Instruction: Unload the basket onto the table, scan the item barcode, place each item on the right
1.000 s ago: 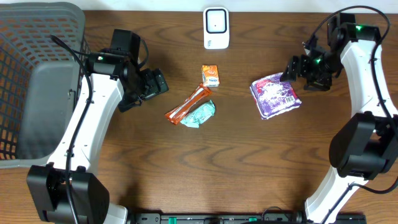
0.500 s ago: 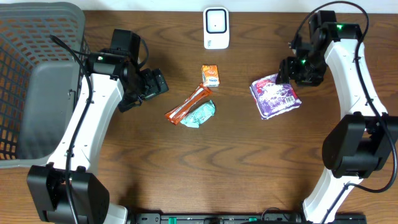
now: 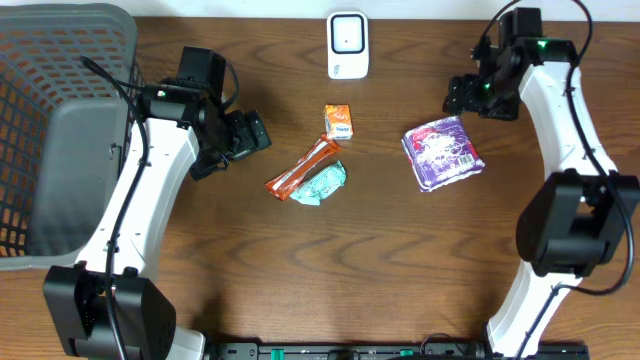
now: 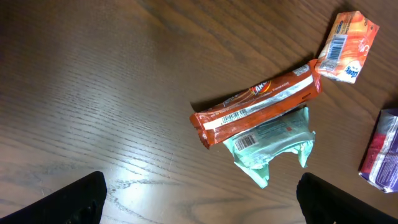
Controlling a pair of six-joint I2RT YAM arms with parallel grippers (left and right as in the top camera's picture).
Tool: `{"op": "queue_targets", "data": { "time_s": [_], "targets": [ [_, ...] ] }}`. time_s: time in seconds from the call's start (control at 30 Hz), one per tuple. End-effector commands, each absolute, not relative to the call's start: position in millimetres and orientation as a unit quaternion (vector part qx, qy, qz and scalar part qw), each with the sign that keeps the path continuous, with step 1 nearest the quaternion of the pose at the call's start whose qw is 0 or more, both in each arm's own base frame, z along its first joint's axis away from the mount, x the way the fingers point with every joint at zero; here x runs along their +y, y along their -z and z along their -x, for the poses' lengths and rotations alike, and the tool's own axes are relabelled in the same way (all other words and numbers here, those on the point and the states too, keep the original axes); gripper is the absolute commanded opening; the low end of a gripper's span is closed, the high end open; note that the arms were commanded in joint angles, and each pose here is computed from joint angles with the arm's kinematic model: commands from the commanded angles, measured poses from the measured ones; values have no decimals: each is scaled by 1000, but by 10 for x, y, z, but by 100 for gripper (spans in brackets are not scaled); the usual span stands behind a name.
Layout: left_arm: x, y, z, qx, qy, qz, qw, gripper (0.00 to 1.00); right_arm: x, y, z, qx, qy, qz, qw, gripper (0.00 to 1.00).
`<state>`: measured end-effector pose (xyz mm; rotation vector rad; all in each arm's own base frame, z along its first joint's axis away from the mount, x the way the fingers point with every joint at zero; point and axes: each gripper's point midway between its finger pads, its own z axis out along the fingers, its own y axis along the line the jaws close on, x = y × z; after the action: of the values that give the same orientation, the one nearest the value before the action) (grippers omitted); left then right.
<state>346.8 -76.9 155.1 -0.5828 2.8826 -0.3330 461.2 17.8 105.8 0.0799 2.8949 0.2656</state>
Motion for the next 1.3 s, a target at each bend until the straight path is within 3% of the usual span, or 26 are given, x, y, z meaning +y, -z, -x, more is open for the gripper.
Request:
{"op": "queue_targets", "data": {
  "time_s": [0.0, 0.23, 0.37, 0.63, 0.87, 1.1, 1.27],
  "targets": [
    [-747, -1559, -3485, 971, 107, 195, 93, 98, 303, -827, -4582, 989, -121, -11, 88, 82],
    [-747, -1559, -3485, 971, 107, 195, 93, 98, 480, -512, -4418, 985, -170, 20, 27, 80],
    [-747, -1559, -3485, 971, 107, 195, 93, 98, 732, -451, -4265, 972, -230, 50, -7, 82],
    [-748, -1559, -3484, 971, 107, 195, 93, 98, 1050, -457, -4028, 967, -239, 66, -57, 77],
    [-747, -1559, -3485, 971, 107, 195, 93, 98, 1265, -780, -4016, 971, -231, 56, -32, 81],
    [-747, -1559, -3485, 971, 107, 195, 93, 98, 997, -932, -4158, 980, -199, 31, 11, 90],
    [-747, -1559, -3485, 971, 107, 195, 93, 98, 849, -906, -4174, 972, -198, 126, 33, 92]
  ]
}}
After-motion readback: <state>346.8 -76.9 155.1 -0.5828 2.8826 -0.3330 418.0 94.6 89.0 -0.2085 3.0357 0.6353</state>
